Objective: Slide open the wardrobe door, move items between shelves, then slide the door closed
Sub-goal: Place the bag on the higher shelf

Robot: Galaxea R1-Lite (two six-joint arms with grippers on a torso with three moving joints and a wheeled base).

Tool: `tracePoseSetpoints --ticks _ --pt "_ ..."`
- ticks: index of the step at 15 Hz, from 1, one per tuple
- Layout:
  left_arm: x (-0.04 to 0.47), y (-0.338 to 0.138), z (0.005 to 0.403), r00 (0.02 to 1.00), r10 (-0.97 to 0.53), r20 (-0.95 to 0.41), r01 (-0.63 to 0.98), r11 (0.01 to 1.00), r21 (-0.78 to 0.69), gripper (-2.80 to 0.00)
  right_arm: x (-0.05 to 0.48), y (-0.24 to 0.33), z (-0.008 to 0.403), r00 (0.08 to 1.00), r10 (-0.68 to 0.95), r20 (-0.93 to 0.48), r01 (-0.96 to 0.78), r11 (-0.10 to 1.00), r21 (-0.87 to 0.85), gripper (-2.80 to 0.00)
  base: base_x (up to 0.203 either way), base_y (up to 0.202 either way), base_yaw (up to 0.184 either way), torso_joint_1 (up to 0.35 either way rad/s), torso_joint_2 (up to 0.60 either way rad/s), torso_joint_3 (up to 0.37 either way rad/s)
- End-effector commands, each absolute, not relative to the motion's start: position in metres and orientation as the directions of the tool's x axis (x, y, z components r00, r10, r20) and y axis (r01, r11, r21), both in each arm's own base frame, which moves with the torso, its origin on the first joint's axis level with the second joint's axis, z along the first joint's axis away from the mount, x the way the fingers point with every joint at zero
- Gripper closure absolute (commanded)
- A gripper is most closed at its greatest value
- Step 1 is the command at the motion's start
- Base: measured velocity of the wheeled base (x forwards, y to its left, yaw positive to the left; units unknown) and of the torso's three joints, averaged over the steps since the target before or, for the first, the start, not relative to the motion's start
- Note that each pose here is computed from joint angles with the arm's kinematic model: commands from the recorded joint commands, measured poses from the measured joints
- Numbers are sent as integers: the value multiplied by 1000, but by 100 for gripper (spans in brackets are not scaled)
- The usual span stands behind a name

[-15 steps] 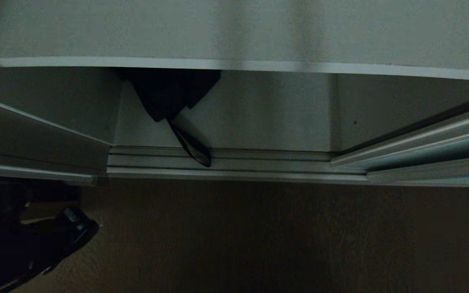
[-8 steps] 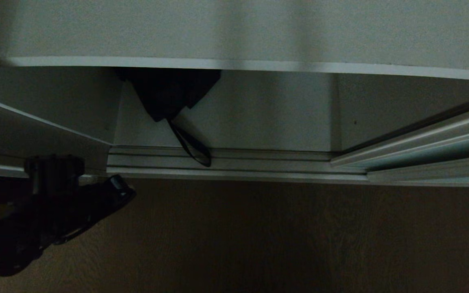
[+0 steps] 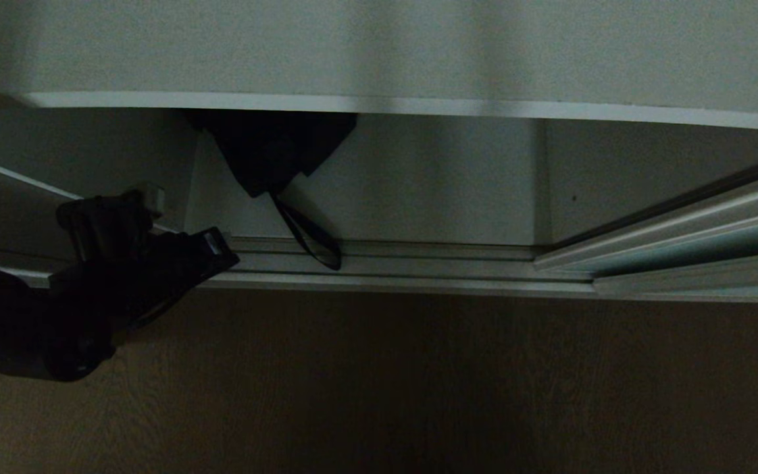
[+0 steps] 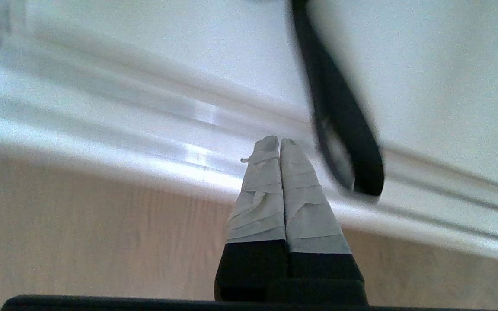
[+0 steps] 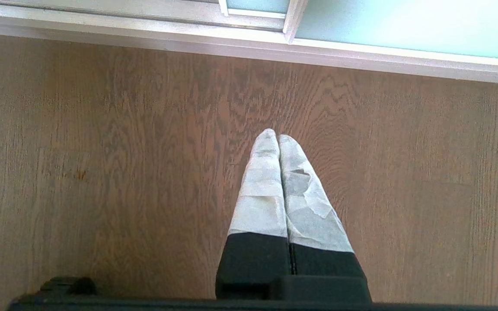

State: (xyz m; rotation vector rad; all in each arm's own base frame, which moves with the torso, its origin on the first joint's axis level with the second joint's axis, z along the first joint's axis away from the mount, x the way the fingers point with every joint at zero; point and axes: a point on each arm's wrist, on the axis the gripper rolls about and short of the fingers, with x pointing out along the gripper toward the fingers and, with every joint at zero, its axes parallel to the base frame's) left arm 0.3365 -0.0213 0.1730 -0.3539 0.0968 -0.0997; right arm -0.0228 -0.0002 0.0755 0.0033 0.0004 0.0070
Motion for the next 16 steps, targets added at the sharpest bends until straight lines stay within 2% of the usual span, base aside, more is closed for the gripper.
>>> tracePoseSetpoints --ticks 1,3,4,12,16 --pt "342 -22 188 993 -118 -5 111 948 -297 0 -23 0 75 1000 8 3 -8 1000 5 0 0 0 0 0 0 0" --pt "348 -23 195 992 -117 44 124 960 -251 0 -23 0 75 1000 7 3 -7 1000 3 0 0 0 0 0 0 0" --pt "354 -23 196 992 -114 58 124 967 -222 -280 -23 0 75 1000 8 3 -8 1000 3 0 0 0 0 0 0 0" --pt "399 -24 196 975 -112 193 144 977 -159 -280 -23 0 75 1000 8 3 -8 1000 3 0 0 0 0 0 0 0" --pt "432 -27 175 967 -136 214 154 986 -69 -280 -23 0 75 1000 8 3 -8 1000 3 0 0 0 0 0 0 0"
